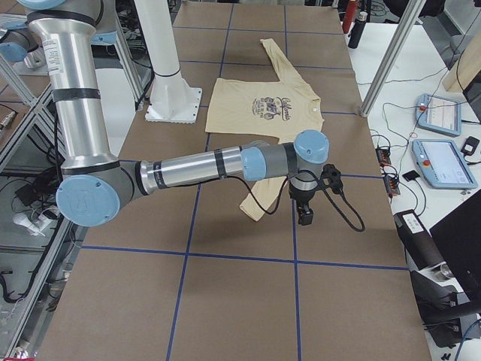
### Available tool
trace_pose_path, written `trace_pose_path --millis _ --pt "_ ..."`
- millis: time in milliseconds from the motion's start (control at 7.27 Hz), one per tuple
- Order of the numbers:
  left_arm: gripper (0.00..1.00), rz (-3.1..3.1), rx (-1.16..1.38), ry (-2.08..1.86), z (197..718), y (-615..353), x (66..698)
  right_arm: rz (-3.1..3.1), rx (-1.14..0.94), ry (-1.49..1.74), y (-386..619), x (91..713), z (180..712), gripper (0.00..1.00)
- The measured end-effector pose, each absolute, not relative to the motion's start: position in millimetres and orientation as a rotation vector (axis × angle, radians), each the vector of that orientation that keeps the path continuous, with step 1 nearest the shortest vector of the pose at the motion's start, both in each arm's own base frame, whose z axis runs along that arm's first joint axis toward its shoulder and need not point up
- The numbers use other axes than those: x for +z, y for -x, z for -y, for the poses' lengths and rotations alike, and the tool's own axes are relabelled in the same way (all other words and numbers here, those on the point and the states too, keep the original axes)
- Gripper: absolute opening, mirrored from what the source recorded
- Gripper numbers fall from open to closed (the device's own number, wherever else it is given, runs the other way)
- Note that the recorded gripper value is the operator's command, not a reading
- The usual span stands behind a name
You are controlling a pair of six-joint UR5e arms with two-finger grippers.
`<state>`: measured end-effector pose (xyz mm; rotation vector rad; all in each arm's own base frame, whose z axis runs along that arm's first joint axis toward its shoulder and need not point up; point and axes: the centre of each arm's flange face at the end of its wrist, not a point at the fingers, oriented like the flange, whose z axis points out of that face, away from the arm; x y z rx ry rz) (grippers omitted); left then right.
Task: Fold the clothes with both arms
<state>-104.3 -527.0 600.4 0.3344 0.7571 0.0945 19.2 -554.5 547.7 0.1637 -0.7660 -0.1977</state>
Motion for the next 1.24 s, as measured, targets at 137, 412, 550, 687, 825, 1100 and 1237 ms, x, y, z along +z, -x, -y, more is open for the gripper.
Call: trace_pose_path --millis 137,412,550,687,825,1100,1237 --pt "0.99 -0.756 0.099 -0.340 527.0 103.7 602.2 0.766 -0.198 -0.164 -19.3 547.7 553.9 1.00" --pt "0.99 -0.757 0.126 -0.358 521.8 94.7 609.6 0.774 -0.207 -0.150 -11.6 552.6 549.3 1.00" --pt "0.99 -0.761 0.136 -0.366 516.8 91.2 617.1 0.780 -0.232 -0.134 4.6 554.6 547.0 1.00" --pt "0.99 -0.763 0.148 -0.382 512.8 88.5 621.2 0.786 -0.263 -0.111 27.5 557.8 541.3 1.00" --pt "0.99 -0.772 0.164 -0.402 509.8 85.2 621.7 0.791 -0.270 -0.089 50.0 562.5 532.0 1.00" --pt "0.99 -0.834 0.191 -0.425 505.6 75.0 618.9 0.815 -0.131 -0.023 107.9 566.7 512.6 1.00" --pt "0.99 -0.850 0.206 -0.423 506.4 67.2 617.3 0.838 -0.053 -0.003 128.3 578.0 496.4 0.96"
